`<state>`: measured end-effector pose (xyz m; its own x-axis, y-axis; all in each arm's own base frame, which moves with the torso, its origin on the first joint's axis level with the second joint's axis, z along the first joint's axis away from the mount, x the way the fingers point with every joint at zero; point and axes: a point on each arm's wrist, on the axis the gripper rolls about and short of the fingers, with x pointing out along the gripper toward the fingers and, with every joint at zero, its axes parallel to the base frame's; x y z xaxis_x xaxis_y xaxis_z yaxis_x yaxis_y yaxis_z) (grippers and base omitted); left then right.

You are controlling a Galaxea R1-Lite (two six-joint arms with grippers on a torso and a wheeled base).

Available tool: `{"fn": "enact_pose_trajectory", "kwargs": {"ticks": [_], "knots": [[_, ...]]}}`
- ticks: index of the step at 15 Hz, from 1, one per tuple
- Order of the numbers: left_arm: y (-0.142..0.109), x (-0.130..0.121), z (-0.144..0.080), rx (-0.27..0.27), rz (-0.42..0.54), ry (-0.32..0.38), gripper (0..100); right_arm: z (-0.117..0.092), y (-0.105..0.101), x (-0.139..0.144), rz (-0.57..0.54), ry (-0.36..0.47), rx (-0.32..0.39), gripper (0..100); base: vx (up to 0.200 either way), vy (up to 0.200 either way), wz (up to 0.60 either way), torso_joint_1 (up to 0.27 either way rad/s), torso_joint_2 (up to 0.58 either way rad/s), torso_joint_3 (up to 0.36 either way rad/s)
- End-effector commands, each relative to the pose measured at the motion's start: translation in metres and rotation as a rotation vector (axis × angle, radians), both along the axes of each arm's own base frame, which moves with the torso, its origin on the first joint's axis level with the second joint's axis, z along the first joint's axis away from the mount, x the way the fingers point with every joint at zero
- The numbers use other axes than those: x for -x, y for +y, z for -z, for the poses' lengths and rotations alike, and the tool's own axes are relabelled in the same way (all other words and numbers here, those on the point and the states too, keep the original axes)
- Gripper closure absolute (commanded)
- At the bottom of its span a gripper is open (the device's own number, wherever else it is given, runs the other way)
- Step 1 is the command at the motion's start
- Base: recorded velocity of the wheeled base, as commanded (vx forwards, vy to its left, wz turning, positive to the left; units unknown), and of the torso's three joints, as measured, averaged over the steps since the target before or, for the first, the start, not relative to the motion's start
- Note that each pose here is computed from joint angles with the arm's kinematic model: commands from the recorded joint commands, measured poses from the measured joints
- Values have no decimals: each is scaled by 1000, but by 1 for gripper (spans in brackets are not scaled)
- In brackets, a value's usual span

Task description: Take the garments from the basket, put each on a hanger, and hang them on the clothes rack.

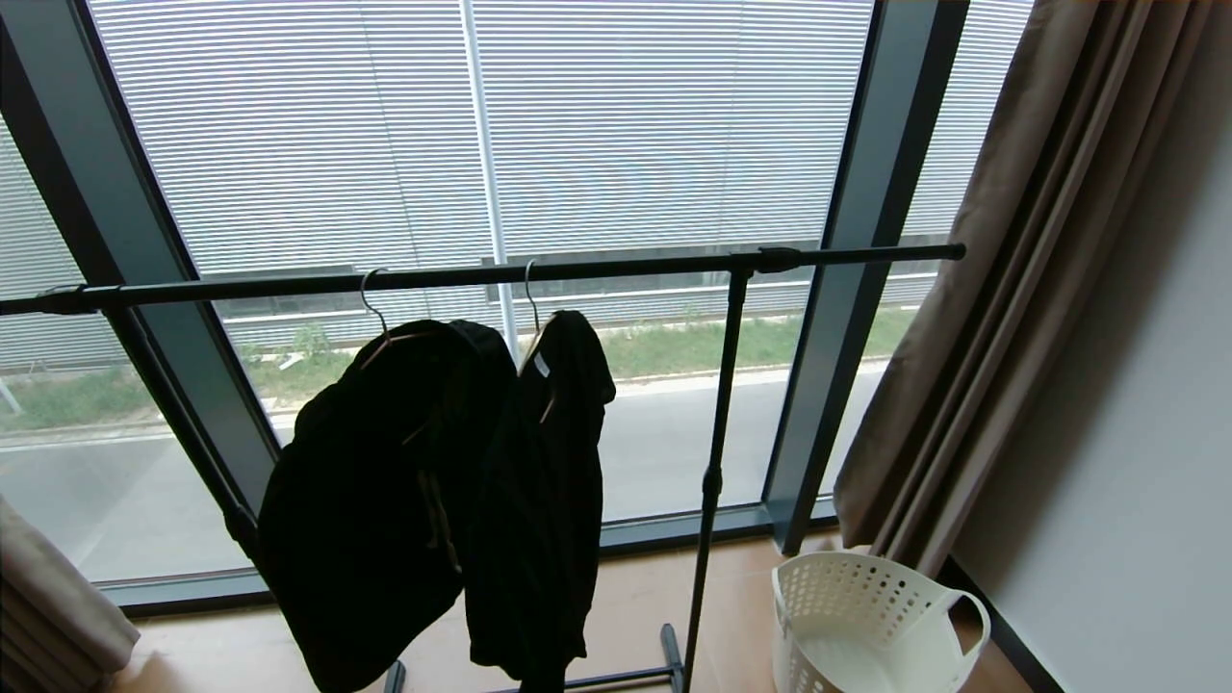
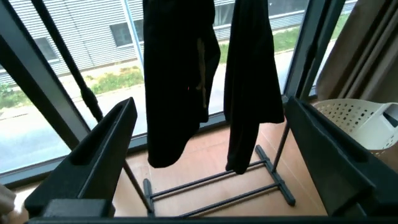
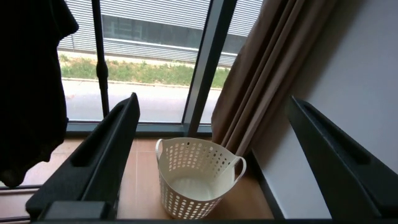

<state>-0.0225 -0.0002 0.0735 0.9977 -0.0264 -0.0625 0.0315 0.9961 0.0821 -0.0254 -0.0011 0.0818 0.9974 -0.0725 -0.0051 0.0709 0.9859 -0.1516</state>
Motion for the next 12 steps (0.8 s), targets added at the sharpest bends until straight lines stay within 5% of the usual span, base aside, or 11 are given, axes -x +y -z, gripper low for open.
{"fn": "enact_pose_trajectory", "kwargs": {"ticks": [1, 4, 12], "knots": [[0, 1, 0, 8, 1, -15, 0, 2, 0, -1, -2, -7, -8, 0, 0, 0, 0, 0, 0, 0], [0, 1, 0, 32, 9, -19, 0, 7, 1, -3, -45, -1, -135, 0, 0, 0, 0, 0, 0, 0], [0, 1, 0, 32, 7, -19, 0, 6, 1, -3, -53, -7, -150, 0, 0, 0, 0, 0, 0, 0]]}}
